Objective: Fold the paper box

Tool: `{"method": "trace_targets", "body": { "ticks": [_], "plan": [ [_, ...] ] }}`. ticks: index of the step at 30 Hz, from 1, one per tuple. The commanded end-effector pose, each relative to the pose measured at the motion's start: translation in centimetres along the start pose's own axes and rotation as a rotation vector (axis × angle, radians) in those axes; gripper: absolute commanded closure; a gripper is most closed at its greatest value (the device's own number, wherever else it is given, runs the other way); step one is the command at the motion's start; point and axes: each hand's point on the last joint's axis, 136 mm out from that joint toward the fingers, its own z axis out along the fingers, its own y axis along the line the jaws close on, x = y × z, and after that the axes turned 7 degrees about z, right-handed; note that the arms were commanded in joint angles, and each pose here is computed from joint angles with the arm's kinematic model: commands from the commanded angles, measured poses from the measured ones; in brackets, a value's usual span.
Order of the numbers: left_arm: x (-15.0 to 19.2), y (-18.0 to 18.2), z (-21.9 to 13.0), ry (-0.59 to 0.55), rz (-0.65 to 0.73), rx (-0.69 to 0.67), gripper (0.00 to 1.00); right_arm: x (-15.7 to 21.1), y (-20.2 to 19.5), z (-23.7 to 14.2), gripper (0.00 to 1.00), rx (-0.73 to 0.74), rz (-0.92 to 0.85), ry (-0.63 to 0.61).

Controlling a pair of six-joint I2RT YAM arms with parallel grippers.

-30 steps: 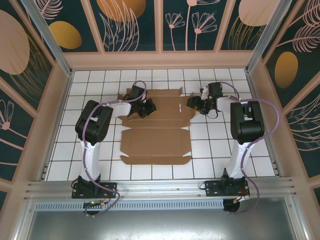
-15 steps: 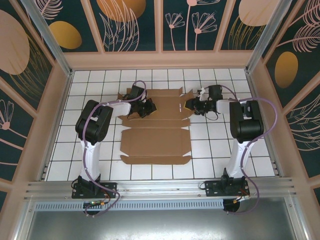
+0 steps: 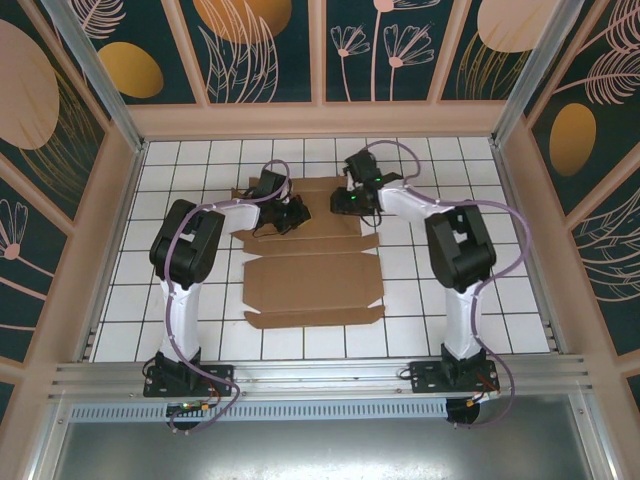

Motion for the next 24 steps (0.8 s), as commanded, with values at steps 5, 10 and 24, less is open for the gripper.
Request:
{"method": "trace_targets", "body": {
  "ticks": [5,10,24],
  "plan": [
    [1.7,3.3,1.1,0.05,-0.035,-0.096,1.0,2.7,-0.8,4.5,0.42,0.385,-0.198,0.019],
    [1.7,3.4,1.1,0.05,-0.037,-0.096,1.0,3.6,-0.5,5.8,0.36,0.419,-0.241,0.022],
    [1.2,4.1,0.6,0.033,-0.054,-0.113,1.0,-0.8,0.1,-0.6,0.35,0.271,-0.164,-0.118]
  ]
}}
